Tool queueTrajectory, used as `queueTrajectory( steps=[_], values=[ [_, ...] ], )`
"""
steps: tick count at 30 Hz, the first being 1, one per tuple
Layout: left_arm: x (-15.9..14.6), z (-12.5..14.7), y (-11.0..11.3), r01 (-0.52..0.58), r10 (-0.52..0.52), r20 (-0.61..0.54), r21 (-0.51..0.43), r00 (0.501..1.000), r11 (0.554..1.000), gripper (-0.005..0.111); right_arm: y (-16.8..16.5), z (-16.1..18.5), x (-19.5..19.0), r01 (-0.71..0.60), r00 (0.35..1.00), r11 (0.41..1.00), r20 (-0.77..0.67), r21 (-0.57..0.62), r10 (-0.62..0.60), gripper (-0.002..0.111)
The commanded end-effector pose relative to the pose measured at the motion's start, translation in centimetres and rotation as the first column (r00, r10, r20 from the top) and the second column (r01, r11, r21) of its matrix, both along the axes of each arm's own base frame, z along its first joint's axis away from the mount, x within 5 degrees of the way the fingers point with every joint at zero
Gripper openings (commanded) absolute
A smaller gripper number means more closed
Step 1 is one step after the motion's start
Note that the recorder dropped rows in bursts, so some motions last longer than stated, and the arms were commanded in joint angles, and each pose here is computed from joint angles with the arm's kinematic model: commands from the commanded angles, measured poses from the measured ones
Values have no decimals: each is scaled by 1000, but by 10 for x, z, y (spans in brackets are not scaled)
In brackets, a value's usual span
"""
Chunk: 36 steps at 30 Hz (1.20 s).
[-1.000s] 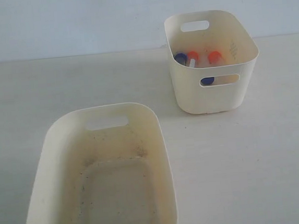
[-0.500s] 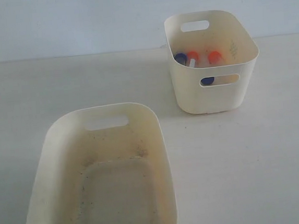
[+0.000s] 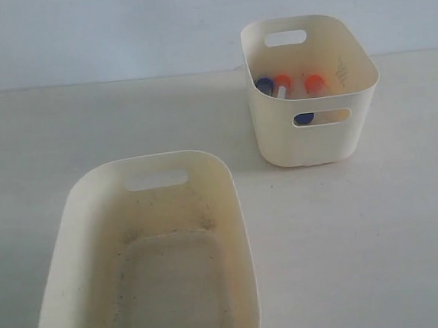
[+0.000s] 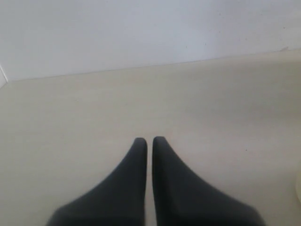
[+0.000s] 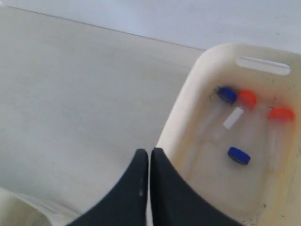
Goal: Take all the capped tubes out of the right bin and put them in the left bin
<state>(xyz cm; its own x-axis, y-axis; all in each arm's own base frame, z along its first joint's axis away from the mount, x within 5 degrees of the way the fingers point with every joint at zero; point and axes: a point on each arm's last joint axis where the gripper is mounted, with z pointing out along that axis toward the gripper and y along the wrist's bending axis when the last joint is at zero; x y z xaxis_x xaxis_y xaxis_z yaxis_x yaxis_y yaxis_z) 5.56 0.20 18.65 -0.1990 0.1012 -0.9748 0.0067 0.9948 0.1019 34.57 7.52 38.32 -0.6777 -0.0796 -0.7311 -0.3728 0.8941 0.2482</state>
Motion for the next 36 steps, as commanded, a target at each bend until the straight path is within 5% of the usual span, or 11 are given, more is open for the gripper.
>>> queueTrajectory(
  steps=[1, 3, 7, 8, 14, 36],
  values=[
    [0, 3, 0, -1, 1, 21, -18, 1000, 1000, 4, 6, -29, 72, 127, 966, 984, -210, -123, -150, 1],
    [0, 3, 0, -1, 1, 21, -18, 1000, 1000, 4, 11, -55, 106, 129, 945, 984, -285, -125, -160, 5],
    [0, 3, 0, -1, 1, 21, -18, 1000, 1000, 4, 16, -109, 145, 172, 933, 978, -299, -120, -201, 49],
    [0, 3, 0, -1, 1, 21, -18, 1000, 1000, 4, 17, -124, 152, 183, 928, 976, -306, -120, -212, 51],
    [0, 3, 0, -1, 1, 21, -18, 1000, 1000, 4, 15, -185, 172, 256, 893, 955, -342, -148, -292, 49],
    [0, 3, 0, -1, 1, 21, -18, 1000, 1000, 4, 13, -232, 183, 331, 852, 930, -373, -161, -368, 49]
  ],
)
